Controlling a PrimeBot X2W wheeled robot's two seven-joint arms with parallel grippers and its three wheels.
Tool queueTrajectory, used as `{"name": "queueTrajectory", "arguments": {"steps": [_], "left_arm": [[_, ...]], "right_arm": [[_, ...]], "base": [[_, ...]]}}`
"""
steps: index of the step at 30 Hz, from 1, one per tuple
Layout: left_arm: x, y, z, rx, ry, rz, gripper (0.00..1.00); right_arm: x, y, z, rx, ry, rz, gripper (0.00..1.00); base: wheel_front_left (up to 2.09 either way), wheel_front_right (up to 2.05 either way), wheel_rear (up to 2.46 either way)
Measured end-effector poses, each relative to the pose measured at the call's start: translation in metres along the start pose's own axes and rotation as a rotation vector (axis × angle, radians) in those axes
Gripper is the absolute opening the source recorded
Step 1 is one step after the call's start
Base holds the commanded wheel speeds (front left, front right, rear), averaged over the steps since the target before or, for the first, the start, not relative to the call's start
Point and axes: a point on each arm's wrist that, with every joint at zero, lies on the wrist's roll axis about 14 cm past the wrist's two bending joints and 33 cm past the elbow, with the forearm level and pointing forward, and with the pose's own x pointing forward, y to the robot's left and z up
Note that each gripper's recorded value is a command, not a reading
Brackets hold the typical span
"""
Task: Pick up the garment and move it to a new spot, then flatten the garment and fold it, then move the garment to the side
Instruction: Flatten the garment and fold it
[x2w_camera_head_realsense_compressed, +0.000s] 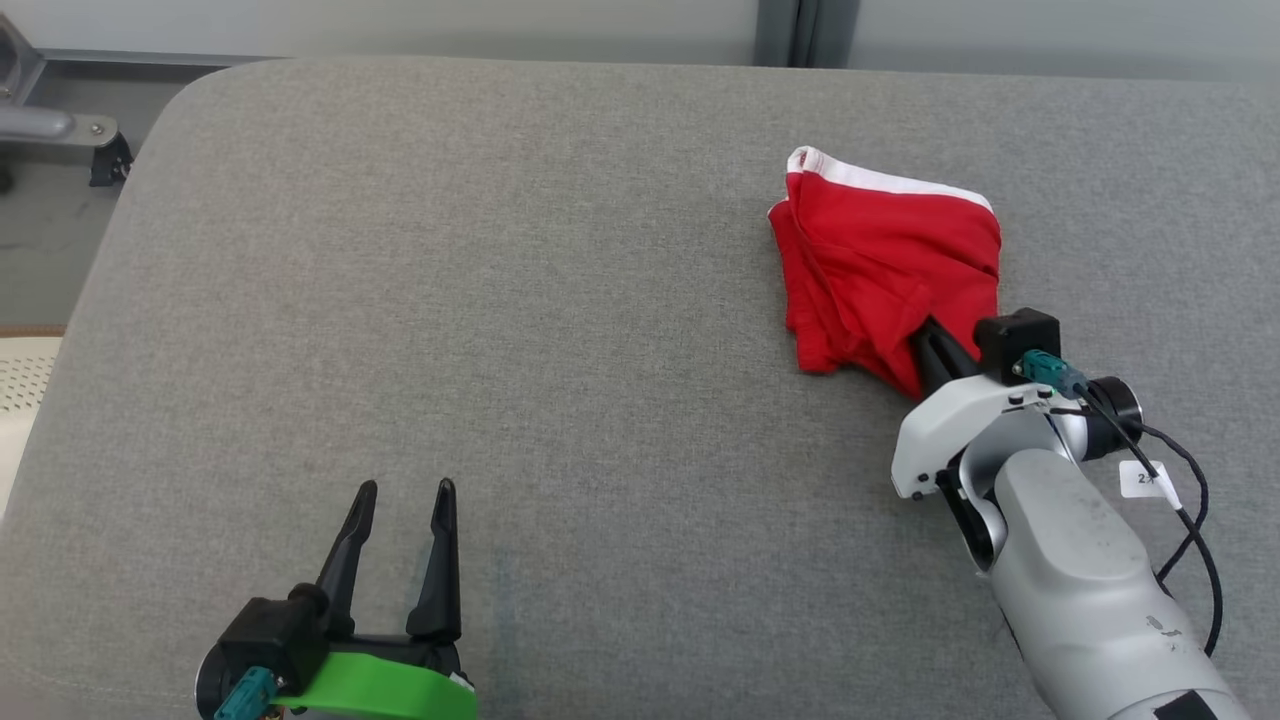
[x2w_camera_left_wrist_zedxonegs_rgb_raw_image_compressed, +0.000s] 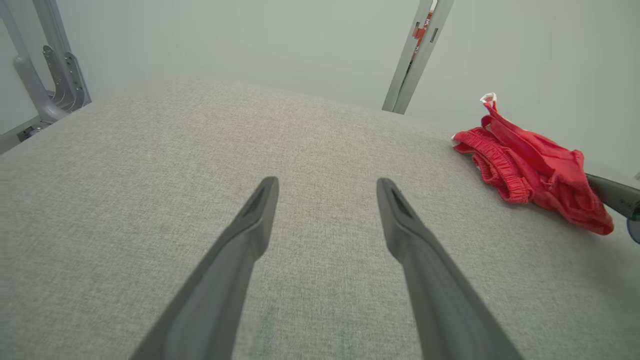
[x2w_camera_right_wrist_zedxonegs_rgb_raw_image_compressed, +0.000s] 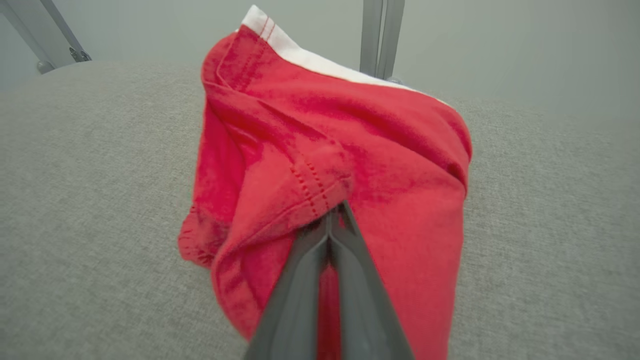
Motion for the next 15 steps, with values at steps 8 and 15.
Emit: {"name": "queueTrajectory", "arguments": {"steps": [8,15], "left_arm": [[-0.006,0.004,0.006,-0.004,-0.02,0.02,1.0],[-0.012,0.006,0.011,-0.018,-0.037,0.037,1.0]], "right_arm": [[0.005,0.052,0.006,-0.037,-0.003,0.155,0.0],[-0.003,0.079,-0.002,-0.053,0.034,0.237,0.0]], "base": [[0.0,0.0,0.0],[0.0,0.0,0.0]]}}
